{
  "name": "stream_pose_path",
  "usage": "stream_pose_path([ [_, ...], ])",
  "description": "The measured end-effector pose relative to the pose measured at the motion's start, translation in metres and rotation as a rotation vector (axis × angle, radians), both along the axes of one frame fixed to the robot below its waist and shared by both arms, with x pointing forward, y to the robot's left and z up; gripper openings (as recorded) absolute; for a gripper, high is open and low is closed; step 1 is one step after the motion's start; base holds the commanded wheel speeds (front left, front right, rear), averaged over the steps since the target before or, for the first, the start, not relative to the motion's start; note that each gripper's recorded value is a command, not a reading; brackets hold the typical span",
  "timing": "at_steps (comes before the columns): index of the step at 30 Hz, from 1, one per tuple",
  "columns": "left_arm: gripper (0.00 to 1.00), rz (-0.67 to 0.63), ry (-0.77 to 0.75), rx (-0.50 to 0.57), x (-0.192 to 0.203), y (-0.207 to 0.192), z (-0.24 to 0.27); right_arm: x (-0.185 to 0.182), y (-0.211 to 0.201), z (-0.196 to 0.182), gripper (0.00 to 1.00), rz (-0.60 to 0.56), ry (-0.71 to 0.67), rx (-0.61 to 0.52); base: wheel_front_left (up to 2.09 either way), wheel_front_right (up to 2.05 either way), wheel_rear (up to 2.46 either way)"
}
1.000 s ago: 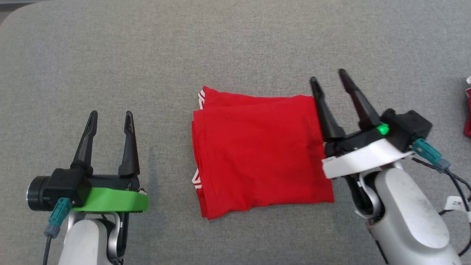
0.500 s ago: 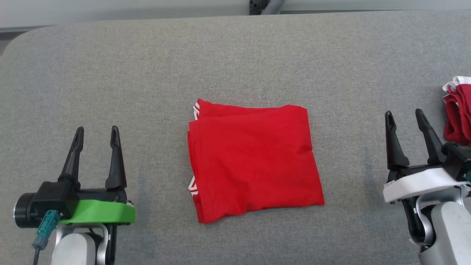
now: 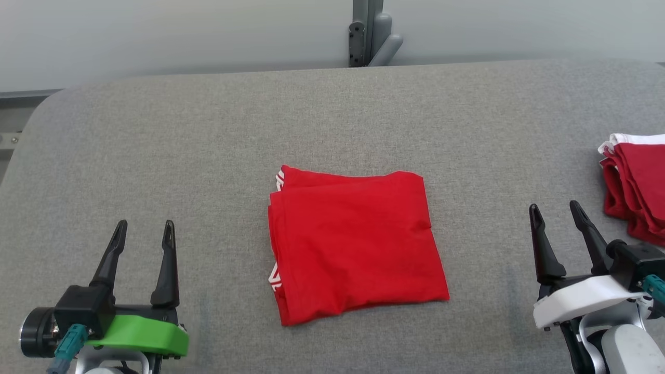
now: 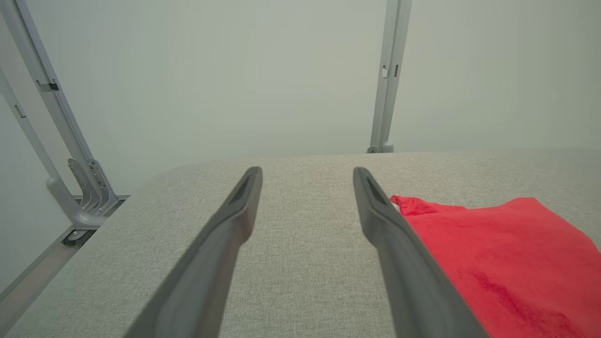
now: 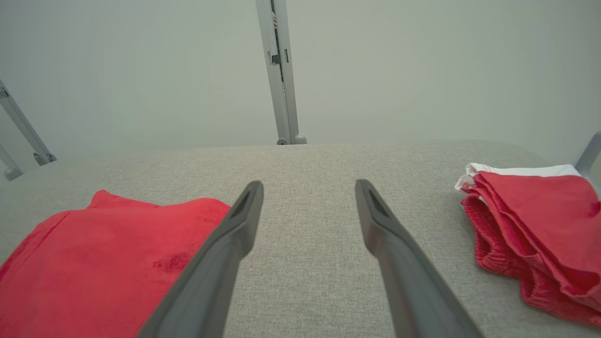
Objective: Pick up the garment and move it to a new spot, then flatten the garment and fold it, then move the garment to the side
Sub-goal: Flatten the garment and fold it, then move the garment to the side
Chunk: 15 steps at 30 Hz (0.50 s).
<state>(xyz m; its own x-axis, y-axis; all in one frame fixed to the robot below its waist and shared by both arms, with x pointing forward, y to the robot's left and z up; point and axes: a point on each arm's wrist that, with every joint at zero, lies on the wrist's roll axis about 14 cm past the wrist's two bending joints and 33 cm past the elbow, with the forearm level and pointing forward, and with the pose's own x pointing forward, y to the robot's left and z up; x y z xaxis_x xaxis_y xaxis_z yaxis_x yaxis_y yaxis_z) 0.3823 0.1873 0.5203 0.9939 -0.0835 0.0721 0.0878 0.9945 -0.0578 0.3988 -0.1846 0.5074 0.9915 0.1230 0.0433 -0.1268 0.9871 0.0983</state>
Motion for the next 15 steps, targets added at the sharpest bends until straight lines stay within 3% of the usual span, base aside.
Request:
stream_pose_path([
  [15,1.0,-0.041,0.009,0.0,-0.028,-0.009,0.009,-0.034,-0.004,0.023,1.0,-0.02,-0.044,-0.006,0.0,0.0,0.0],
])
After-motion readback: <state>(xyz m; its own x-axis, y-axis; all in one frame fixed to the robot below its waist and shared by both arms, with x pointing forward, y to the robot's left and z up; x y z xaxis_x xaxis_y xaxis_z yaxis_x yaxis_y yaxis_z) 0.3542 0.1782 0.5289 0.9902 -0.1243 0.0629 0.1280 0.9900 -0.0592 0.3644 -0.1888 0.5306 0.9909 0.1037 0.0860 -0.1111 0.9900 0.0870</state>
